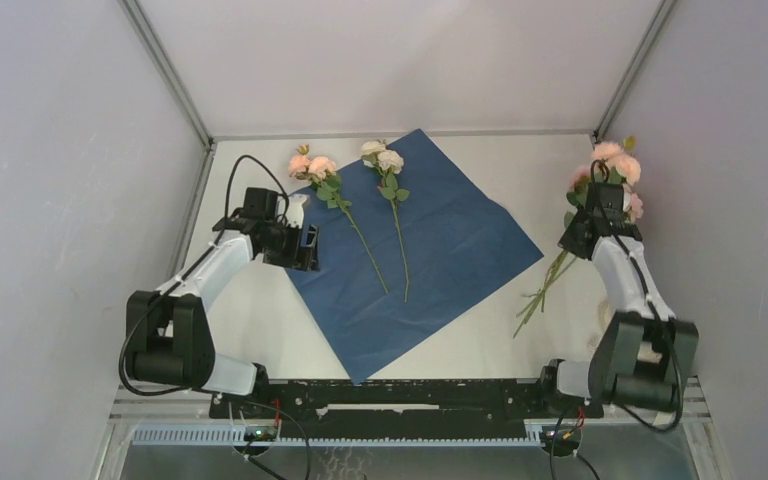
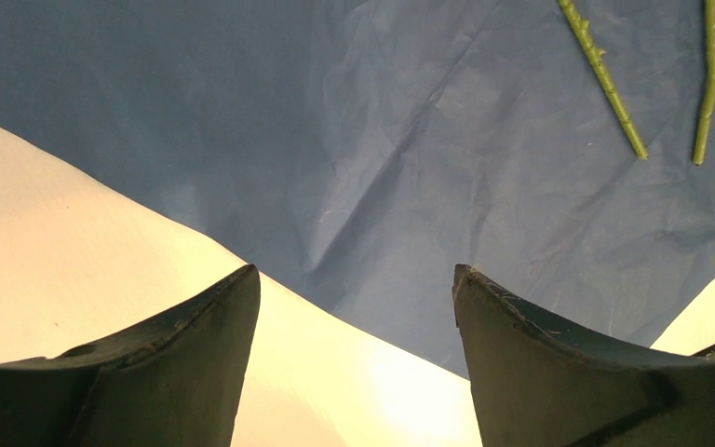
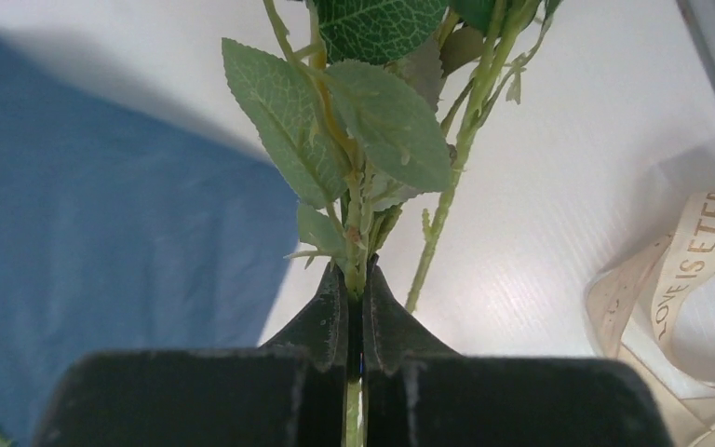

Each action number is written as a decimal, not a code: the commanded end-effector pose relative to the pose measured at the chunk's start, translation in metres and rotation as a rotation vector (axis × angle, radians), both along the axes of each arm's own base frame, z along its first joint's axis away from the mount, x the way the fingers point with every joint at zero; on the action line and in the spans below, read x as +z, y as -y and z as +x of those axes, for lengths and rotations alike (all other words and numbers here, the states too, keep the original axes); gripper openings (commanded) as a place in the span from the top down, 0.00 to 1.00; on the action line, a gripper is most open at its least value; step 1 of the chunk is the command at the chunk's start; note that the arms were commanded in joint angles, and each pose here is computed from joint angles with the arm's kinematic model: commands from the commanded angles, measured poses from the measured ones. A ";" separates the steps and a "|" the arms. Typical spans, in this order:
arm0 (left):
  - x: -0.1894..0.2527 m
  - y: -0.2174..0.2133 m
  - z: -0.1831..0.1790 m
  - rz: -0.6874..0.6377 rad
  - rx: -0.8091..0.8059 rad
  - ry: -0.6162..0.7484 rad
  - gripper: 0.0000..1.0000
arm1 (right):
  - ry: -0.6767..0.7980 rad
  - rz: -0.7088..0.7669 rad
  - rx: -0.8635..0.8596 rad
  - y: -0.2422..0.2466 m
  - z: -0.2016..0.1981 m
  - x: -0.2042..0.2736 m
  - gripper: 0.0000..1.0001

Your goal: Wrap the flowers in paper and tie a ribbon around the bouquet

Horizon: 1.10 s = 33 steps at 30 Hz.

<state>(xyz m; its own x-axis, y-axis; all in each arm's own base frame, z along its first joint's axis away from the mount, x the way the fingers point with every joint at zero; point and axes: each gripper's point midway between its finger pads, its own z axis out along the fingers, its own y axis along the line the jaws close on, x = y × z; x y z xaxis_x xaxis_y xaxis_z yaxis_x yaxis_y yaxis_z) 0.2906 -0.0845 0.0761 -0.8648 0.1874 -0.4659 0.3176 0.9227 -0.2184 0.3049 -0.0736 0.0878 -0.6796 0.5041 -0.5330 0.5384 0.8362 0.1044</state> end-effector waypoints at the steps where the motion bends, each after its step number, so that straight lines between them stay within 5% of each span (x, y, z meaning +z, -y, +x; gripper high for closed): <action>1: 0.019 -0.002 0.005 -0.003 -0.012 0.089 0.20 | 0.181 -0.030 0.072 -0.024 0.007 0.062 1.00; 14: 0.025 0.004 0.003 -0.032 -0.043 0.108 0.19 | 0.481 -0.003 0.153 -0.054 -0.015 0.140 1.00; 25: 0.033 0.000 0.003 -0.014 -0.028 0.137 0.20 | 0.582 0.080 0.294 -0.087 -0.027 0.179 1.00; 33: 0.032 -0.001 0.004 -0.009 -0.025 0.140 0.19 | 0.694 0.292 0.607 -0.187 -0.018 0.225 1.00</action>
<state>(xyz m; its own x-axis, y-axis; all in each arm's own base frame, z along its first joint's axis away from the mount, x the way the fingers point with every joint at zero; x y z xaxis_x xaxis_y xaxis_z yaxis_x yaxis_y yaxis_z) 0.2925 -0.0861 0.1016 -0.8158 0.1907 -0.5460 0.3494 0.9148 -0.2025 0.2746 0.0525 0.2769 -0.4657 0.3612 -0.8078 -0.0195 0.9085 0.4174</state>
